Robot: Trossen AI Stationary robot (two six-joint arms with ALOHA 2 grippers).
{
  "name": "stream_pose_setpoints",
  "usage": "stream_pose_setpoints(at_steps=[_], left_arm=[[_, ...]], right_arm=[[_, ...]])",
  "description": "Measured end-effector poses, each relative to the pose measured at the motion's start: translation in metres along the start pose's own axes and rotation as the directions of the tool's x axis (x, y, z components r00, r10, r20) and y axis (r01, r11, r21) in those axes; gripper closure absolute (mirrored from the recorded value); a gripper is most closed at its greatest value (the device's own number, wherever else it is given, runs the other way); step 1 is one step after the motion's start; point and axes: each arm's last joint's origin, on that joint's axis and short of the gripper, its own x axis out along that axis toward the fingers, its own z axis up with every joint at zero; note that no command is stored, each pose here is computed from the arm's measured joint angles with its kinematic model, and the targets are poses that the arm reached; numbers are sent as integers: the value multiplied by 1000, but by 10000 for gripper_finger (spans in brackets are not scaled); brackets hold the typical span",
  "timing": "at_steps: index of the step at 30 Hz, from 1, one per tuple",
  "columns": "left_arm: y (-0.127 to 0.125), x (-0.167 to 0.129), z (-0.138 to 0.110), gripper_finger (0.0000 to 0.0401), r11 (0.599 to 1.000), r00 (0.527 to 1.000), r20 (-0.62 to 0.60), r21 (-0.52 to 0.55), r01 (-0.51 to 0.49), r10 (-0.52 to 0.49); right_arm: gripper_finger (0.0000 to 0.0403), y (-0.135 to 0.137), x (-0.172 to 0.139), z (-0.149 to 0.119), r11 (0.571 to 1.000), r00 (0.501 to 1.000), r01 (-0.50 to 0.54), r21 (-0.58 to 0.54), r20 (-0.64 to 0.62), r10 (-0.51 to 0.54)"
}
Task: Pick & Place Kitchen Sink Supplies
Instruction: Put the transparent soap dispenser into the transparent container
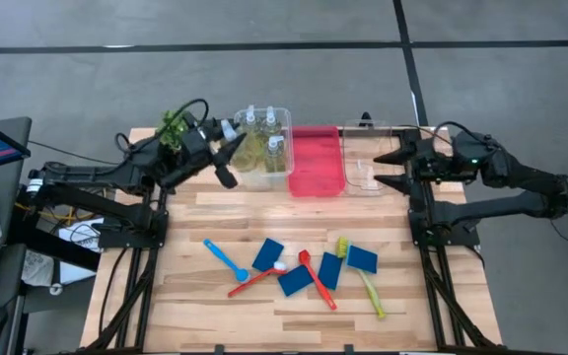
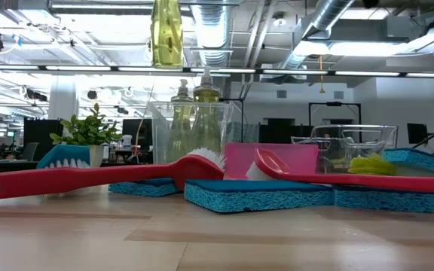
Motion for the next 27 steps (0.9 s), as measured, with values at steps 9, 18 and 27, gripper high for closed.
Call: stream_pose_setpoints(at_steps=[9, 18, 27], left_arm=[[22, 31, -29, 286, 995, 991, -90, 5, -101, 101], [40, 59, -60, 288, 996, 990, -141, -82, -36, 24], [47, 76, -87, 289, 996, 975, -218, -72, -51, 35]], right_arm=[[178, 1, 40, -5, 1000, 996, 9, -22, -94, -11], [178, 1, 62, -13, 1000, 984, 13, 2, -178, -12], [178, 1, 58, -10, 1000, 987, 17, 6, -158, -16]])
